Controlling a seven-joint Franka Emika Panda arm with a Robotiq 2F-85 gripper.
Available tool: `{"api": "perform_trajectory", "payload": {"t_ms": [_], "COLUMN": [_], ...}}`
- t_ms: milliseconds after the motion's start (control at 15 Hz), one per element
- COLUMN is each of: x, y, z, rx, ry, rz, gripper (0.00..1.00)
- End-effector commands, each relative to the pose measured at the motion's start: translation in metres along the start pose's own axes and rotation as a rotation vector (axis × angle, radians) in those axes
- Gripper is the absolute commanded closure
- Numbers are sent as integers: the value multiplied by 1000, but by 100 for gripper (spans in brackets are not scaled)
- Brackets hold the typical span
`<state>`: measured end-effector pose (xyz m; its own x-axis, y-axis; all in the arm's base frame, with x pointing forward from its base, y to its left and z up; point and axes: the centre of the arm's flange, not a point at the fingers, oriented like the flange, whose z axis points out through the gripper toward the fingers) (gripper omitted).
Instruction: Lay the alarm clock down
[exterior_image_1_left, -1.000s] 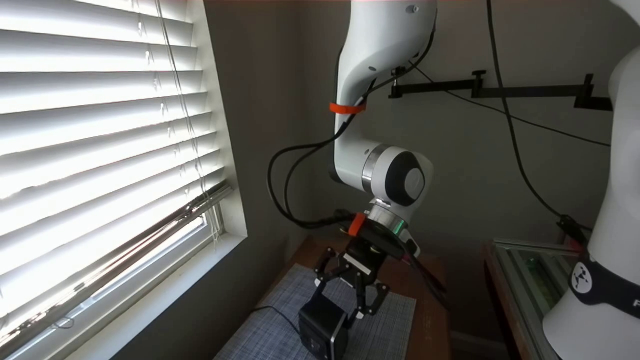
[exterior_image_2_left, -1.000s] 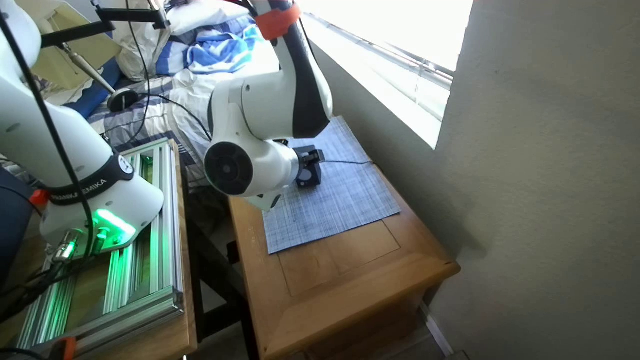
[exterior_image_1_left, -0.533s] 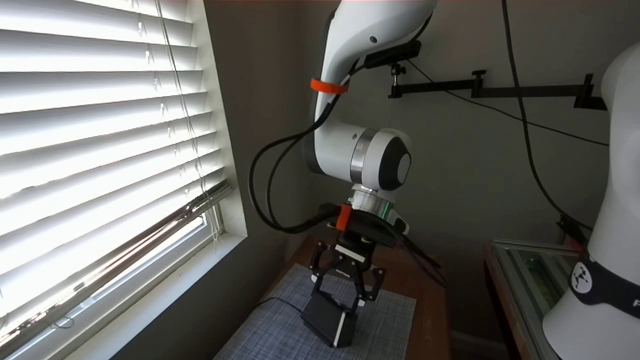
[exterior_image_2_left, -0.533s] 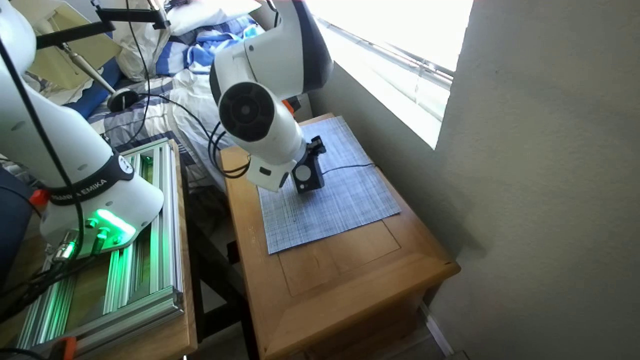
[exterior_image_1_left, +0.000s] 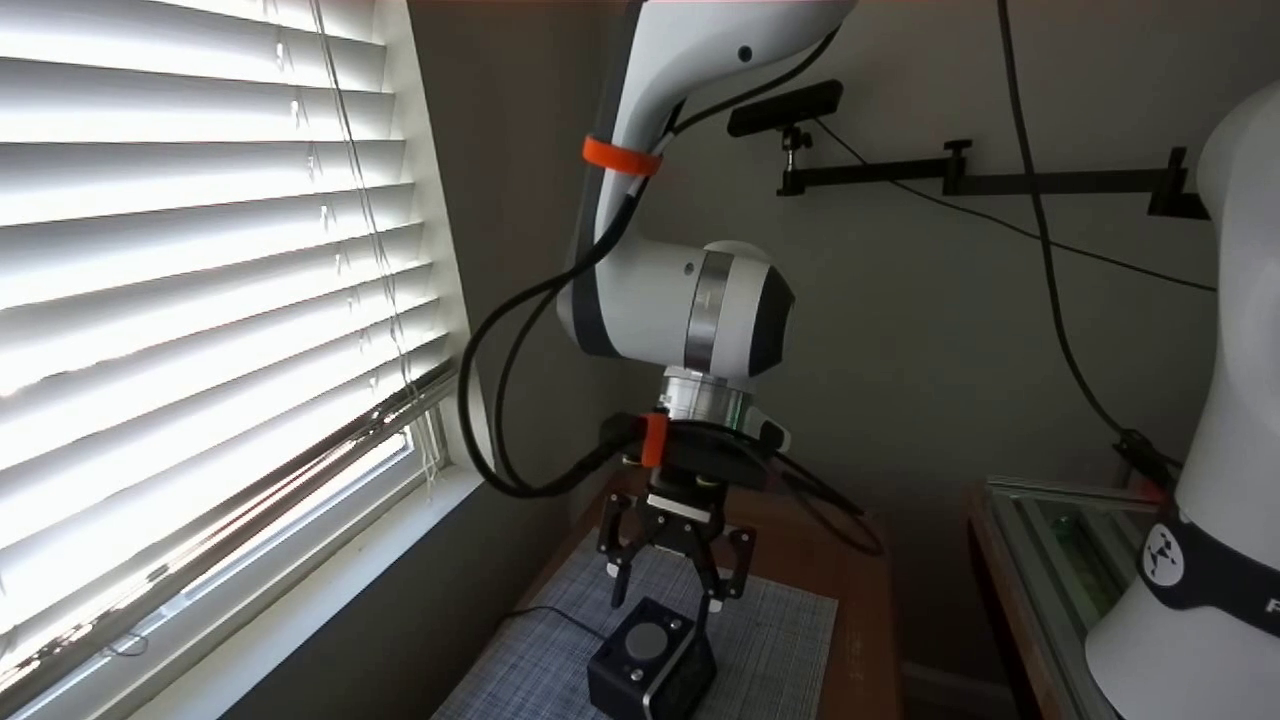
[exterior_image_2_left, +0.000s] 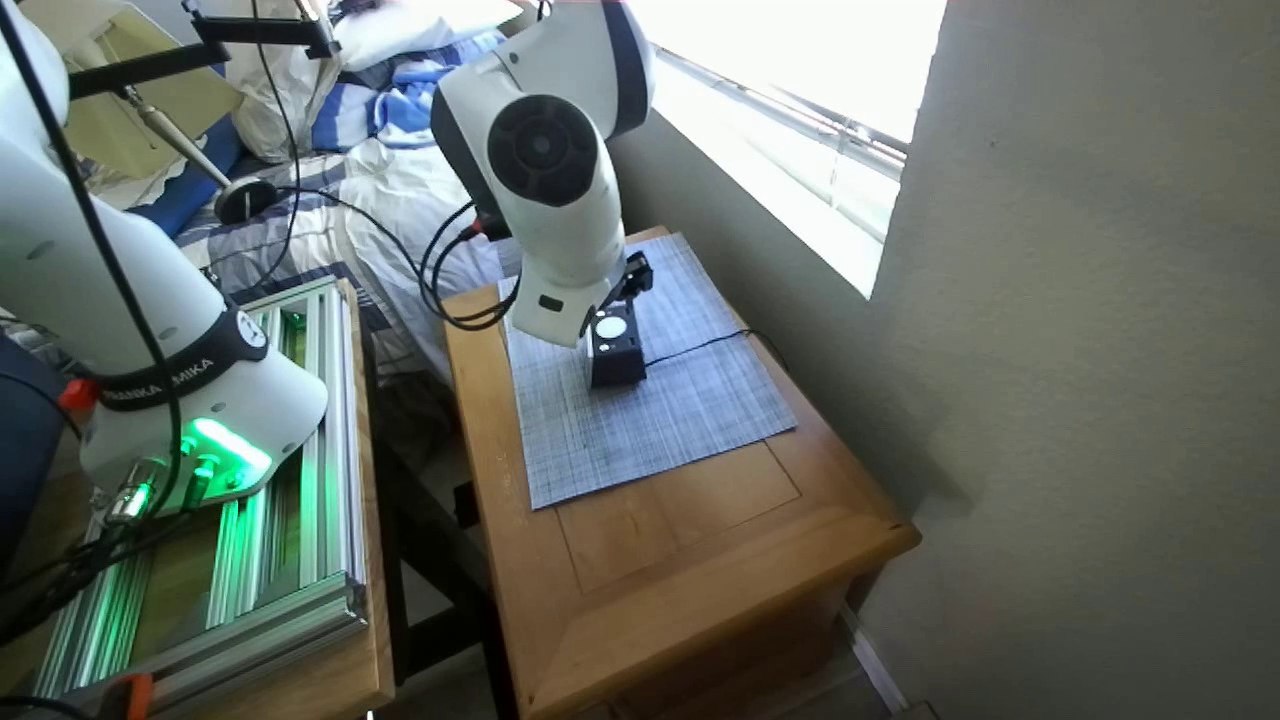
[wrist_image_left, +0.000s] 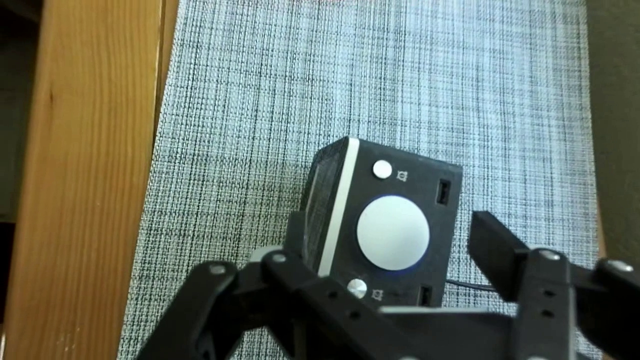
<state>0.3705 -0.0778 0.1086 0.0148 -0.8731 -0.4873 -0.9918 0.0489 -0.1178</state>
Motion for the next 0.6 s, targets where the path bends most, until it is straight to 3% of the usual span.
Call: {"api": "perform_trajectory", "payload": {"t_ms": [0,533], "x": [-9,-67], "y": [-11,-34], "z": [-14,-53], "rx": [-18,-119], "ry": [30,313], "rz": [-49,-444], "gripper": [0,0]}}
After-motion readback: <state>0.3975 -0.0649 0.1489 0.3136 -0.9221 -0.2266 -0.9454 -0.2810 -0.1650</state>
